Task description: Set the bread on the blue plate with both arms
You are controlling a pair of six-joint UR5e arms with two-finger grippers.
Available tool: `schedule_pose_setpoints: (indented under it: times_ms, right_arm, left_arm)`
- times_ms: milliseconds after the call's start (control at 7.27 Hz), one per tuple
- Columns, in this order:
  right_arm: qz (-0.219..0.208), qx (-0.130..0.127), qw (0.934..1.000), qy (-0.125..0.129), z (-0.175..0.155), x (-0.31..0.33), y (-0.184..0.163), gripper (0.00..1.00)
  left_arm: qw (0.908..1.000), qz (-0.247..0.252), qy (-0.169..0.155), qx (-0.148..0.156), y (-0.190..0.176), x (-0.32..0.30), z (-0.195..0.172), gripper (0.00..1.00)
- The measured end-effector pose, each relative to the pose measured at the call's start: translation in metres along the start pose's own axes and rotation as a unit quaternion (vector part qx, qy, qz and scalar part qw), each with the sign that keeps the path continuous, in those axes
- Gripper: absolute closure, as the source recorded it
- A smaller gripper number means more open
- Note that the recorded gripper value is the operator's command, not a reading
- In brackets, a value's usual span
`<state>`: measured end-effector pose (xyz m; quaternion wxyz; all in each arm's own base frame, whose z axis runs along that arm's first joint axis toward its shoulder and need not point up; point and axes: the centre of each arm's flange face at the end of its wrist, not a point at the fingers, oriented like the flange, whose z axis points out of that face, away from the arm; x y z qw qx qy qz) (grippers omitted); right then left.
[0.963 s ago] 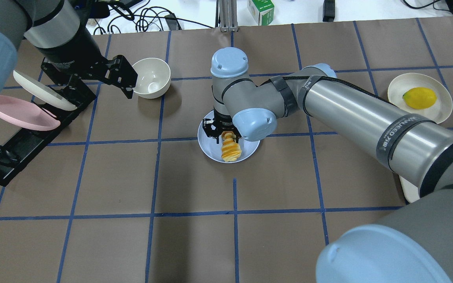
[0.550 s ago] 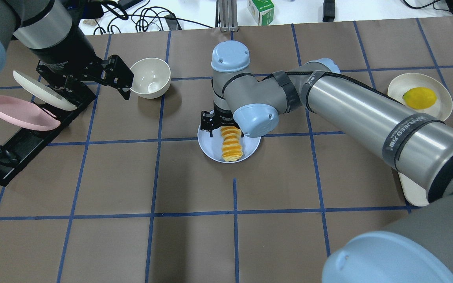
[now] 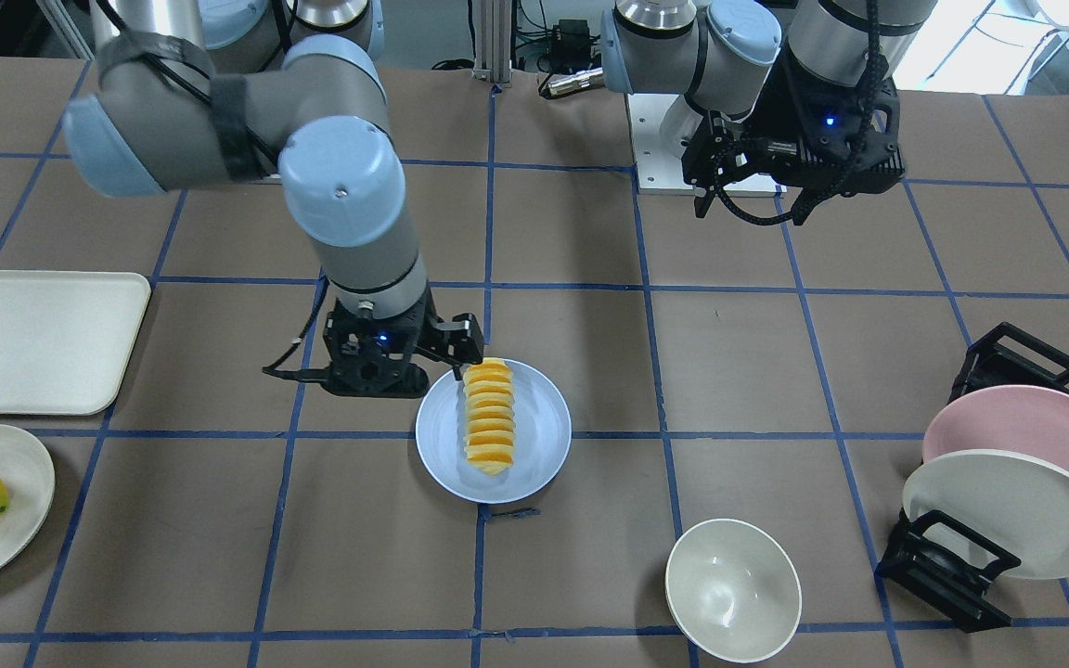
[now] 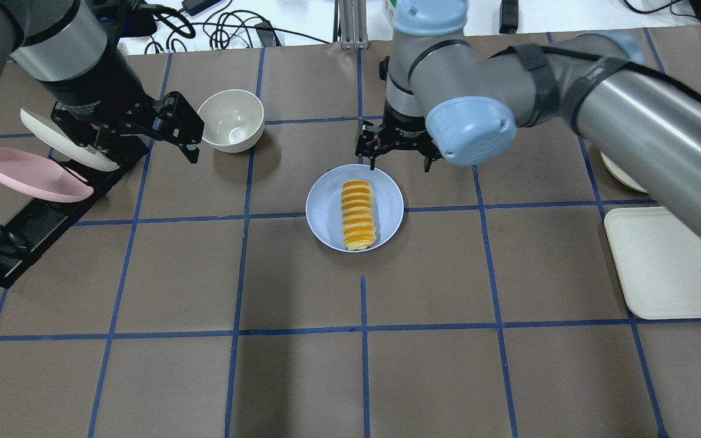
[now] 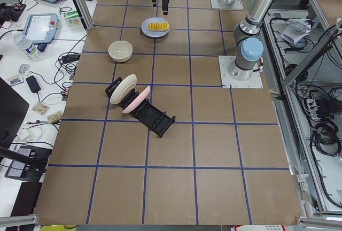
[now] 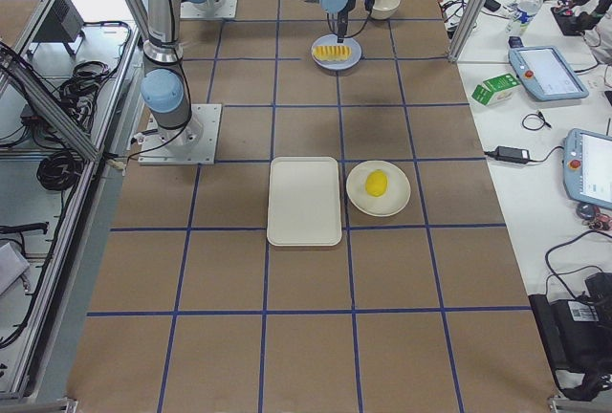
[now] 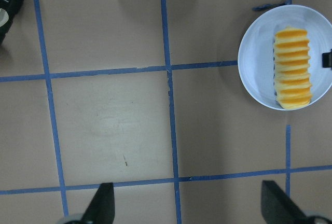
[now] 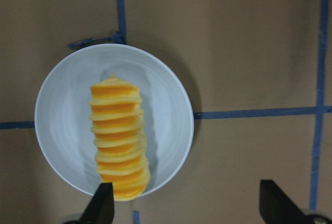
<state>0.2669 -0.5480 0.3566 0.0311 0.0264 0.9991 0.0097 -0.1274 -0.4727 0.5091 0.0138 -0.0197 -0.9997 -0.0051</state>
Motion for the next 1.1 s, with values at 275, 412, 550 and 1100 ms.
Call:
schedule_pose_setpoints:
  times_ms: [275, 412, 550, 1100]
  right_arm:
    - [0.0, -0.004, 1.0, 0.004, -0.066, 0.055, 0.025, 0.0]
    - [0.0, -0.001, 1.0, 0.004, -0.096, 0.078, 0.041, 0.0]
    - [-0.002, -0.001, 1.0, 0.004, -0.114, 0.101, 0.05, 0.0]
    - [0.013, -0.002, 0.9999, 0.003, -0.126, 0.136, 0.079, 0.0]
  left_arm:
    - [1.0, -0.005, 0.0, -0.001, 0.002, 0.0, -0.001, 0.0]
    - [1.0, -0.006, 0.0, -0.001, 0.002, 0.0, -0.001, 0.0]
    - [1.0, -0.006, 0.001, 0.0, 0.002, 0.0, -0.001, 0.0]
    - [1.0, -0.005, 0.0, 0.005, 0.001, 0.0, -0.002, 0.0]
